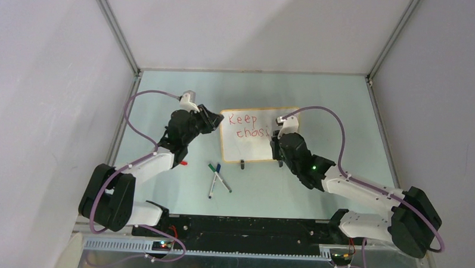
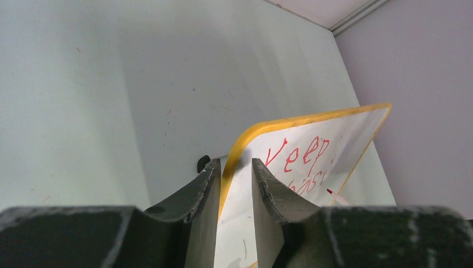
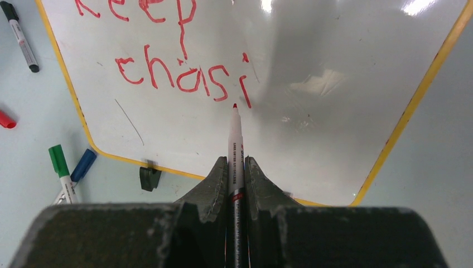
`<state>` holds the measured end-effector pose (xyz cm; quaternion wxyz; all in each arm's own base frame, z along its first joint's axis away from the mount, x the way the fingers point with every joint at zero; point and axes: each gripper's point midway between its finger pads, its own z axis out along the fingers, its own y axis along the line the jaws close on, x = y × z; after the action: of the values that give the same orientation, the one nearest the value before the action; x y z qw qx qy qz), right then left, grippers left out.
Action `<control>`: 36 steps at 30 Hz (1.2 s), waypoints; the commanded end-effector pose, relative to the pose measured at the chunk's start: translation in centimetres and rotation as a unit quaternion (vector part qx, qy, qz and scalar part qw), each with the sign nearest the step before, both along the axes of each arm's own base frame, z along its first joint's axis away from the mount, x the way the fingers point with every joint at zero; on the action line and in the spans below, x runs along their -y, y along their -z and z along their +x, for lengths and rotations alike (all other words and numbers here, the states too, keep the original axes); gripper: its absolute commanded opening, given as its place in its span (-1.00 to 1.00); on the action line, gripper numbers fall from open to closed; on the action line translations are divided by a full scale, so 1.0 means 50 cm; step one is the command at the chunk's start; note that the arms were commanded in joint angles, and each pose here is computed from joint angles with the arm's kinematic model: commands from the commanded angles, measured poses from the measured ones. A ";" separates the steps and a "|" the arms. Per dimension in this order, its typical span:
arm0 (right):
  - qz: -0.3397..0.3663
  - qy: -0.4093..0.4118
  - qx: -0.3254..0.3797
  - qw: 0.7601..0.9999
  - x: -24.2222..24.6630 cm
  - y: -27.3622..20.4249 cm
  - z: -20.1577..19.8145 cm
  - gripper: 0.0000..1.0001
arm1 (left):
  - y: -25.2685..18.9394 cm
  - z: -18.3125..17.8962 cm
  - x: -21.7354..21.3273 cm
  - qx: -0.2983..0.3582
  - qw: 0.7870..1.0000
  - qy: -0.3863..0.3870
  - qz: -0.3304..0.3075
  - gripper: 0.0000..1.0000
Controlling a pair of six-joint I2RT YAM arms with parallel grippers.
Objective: Write a sentence on the whiteboard
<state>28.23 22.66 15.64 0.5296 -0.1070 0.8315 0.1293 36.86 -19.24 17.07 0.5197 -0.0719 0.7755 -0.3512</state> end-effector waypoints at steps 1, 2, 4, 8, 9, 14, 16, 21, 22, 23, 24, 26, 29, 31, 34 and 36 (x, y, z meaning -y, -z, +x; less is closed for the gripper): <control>0.029 0.019 0.037 0.999 -0.009 -0.063 0.033 -1.00 | -0.035 0.005 -0.003 0.026 0.999 -0.005 -0.017 -0.35; 0.028 0.021 0.037 0.999 -0.008 -0.062 0.035 -1.00 | -0.035 0.005 -0.003 0.026 1.000 -0.005 -0.017 -0.34; 0.030 0.024 0.038 0.999 -0.005 -0.065 0.038 -1.00 | -0.034 0.005 -0.003 0.026 1.000 -0.006 -0.017 -0.34; 0.031 0.029 0.041 0.998 0.001 -0.069 0.041 -1.00 | -0.033 0.006 -0.004 0.025 1.000 -0.008 -0.017 -0.30; 0.032 0.030 0.042 0.998 0.003 -0.071 0.042 -1.00 | -0.032 0.006 -0.004 0.024 1.000 -0.008 -0.017 -0.28; 0.034 0.033 0.042 0.998 0.008 -0.072 0.046 -1.00 | -0.032 0.006 -0.005 0.024 1.000 -0.009 -0.017 -0.26; 0.034 0.034 0.042 0.998 0.009 -0.073 0.047 -1.00 | -0.033 0.006 -0.005 0.024 1.000 -0.009 -0.018 -0.25; 0.036 0.038 0.044 0.998 0.014 -0.072 0.056 -1.00 | -0.033 0.006 -0.004 0.024 1.000 -0.008 -0.018 -0.24; 0.038 0.038 0.045 0.998 0.013 -0.074 0.058 -1.00 | -0.032 0.006 -0.005 0.024 1.000 -0.009 -0.017 -0.24; 0.037 0.039 0.046 0.998 0.014 -0.074 0.059 -1.00 | -0.033 0.006 -0.005 0.024 1.000 -0.009 -0.017 -0.24; 0.038 0.038 0.046 0.997 0.014 -0.075 0.059 -1.00 | -0.032 0.006 -0.005 0.023 1.000 -0.009 -0.018 -0.24; 0.038 0.040 0.046 0.997 0.015 -0.075 0.061 -1.00 | -0.032 0.005 -0.004 0.024 1.000 -0.009 -0.017 -0.23; 0.039 0.040 0.047 0.997 0.016 -0.076 0.062 -1.00 | -0.033 0.005 -0.004 0.024 1.000 -0.009 -0.017 -0.23; 0.040 0.041 0.046 0.997 0.016 -0.075 0.063 -1.00 | -0.032 0.006 -0.005 0.024 1.000 -0.009 -0.017 -0.23; 0.039 0.040 0.042 0.998 0.016 -0.071 0.064 -1.00 | -0.032 0.006 -0.005 0.024 1.000 -0.009 -0.017 -0.23; 0.037 0.041 0.040 0.998 0.017 -0.069 0.064 -1.00 | -0.032 0.006 -0.005 0.024 1.000 -0.009 -0.017 -0.23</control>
<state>30.24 21.05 16.37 0.5447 -0.0728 0.8272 0.1170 36.91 -19.28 17.25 0.5206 -0.0752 0.7731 -0.3545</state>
